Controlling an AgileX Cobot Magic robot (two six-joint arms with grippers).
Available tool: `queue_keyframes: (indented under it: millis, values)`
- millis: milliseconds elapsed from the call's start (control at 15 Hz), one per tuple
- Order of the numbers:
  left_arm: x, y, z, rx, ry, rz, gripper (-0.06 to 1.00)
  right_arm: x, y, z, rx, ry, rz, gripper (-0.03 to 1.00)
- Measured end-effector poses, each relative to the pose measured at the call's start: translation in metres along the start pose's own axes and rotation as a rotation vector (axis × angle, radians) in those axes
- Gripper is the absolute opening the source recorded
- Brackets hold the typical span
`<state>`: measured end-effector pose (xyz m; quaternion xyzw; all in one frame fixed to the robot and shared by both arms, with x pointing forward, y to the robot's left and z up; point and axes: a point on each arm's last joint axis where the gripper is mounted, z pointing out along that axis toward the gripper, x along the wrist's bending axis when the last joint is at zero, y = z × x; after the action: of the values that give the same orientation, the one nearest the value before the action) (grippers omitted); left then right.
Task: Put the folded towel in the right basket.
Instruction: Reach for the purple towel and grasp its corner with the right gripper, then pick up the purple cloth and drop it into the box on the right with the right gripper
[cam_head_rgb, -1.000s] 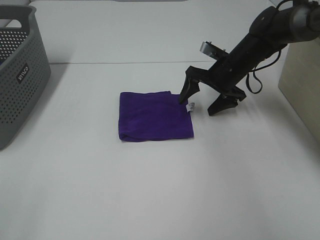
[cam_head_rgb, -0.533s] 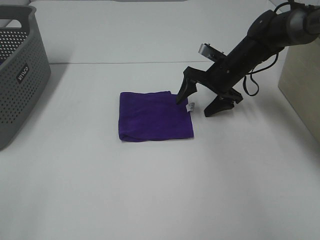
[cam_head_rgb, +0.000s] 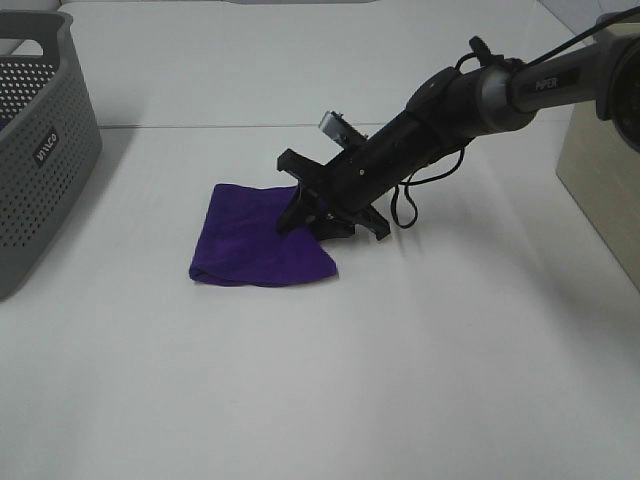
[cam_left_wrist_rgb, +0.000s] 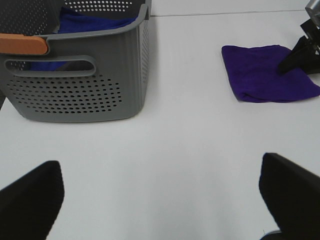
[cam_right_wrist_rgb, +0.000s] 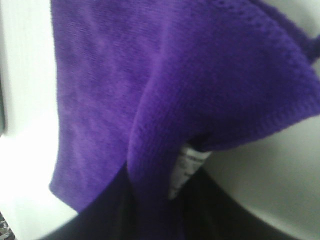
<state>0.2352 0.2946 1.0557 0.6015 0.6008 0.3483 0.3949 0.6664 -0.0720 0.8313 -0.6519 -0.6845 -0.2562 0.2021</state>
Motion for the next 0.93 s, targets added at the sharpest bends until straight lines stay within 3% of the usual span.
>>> queue_keyframes:
  millis: [67, 133, 467, 600, 933]
  values:
    - [0.0, 0.0, 0.0, 0.0, 0.0, 0.0, 0.99, 0.0, -0.001, 0.002, 0.003, 0.002, 0.005, 0.1]
    - [0.0, 0.0, 0.0, 0.0, 0.0, 0.0, 0.99, 0.0, -0.001, 0.002, 0.004, 0.002, 0.006, 0.08]
    - [0.0, 0.0, 0.0, 0.0, 0.0, 0.0, 0.99, 0.004, -0.002, -0.004, 0.018, 0.002, 0.006, 0.08]
    - [0.0, 0.0, 0.0, 0.0, 0.0, 0.0, 0.99, 0.015, -0.002, -0.025, 0.005, -0.052, -0.068, 0.08]
    - [0.0, 0.0, 0.0, 0.0, 0.0, 0.0, 0.99, 0.1, -0.005, -0.165, -0.224, -0.059, -0.294, 0.08]
